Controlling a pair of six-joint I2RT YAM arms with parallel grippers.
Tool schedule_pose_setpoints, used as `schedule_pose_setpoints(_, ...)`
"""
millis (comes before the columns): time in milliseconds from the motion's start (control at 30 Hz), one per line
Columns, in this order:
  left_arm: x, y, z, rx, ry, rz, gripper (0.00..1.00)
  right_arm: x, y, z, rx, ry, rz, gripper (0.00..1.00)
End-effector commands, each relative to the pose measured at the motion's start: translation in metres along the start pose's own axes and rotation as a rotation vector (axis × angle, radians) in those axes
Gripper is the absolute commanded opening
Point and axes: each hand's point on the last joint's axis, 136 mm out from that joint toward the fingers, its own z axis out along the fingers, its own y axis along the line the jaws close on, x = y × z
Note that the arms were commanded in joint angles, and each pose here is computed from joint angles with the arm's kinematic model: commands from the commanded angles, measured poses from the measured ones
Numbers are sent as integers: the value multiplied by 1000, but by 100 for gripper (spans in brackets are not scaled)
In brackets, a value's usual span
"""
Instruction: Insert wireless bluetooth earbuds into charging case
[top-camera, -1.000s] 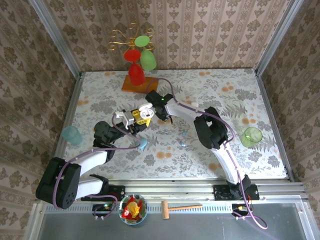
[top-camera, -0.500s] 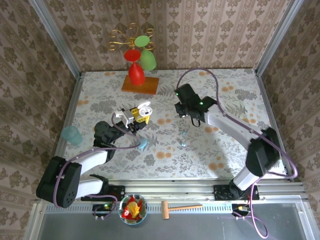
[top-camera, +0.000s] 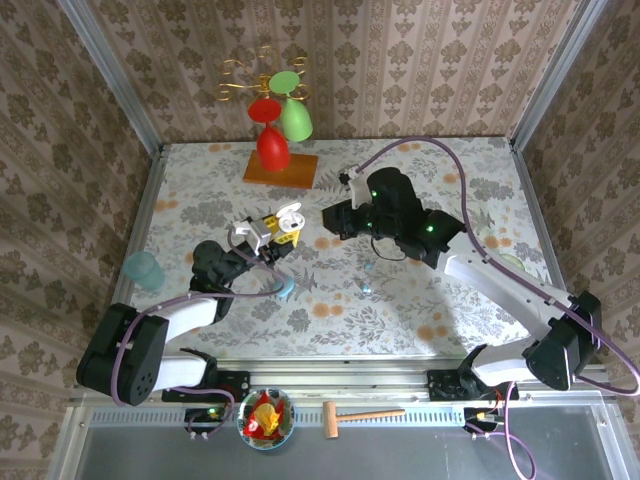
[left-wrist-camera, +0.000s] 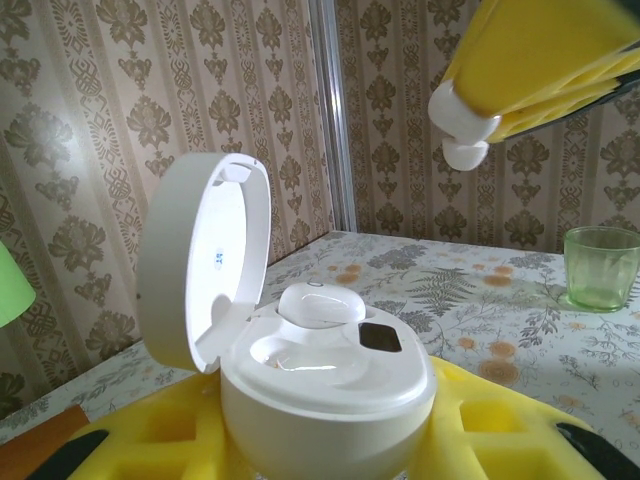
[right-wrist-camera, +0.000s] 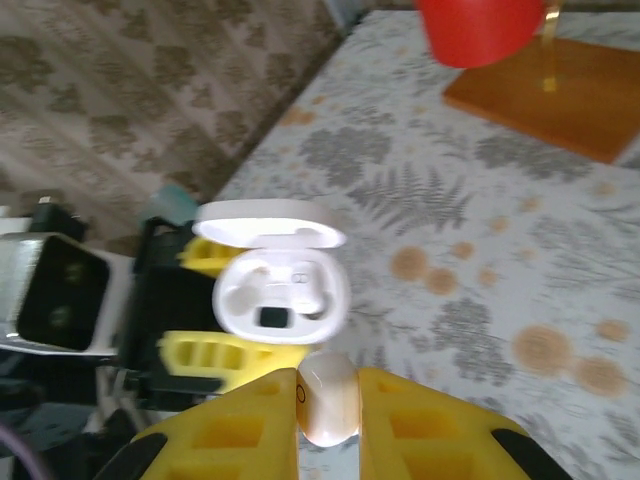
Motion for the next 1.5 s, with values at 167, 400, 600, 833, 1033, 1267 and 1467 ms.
schedule_pose_setpoints(167,-17,8,2,-40,-52,51,25,-18,49,28,-188,-10,1,18)
schedule_pose_setpoints(400,-18,8,4,-32,-55,54,25,-10,52,54,-205,22,-8,18)
schedule_pose_setpoints(600,-19,6,5,-26,-58,52,25,-1,47,70,-203,61,1,17)
schedule_pose_setpoints(833,-20,8,5,-37,-60,55,25,9,43,77,-196,98,23,18)
schedule_pose_setpoints(1033,-20,10,5,-47,-59,56,25,17,39,73,-176,114,37,20)
schedule_pose_setpoints(1267,-19,8,5,-42,-57,55,25,6,40,61,-153,72,22,31)
schedule_pose_setpoints(1467,-17,8,5,-45,-53,56,25,-3,39,49,-128,43,0,37)
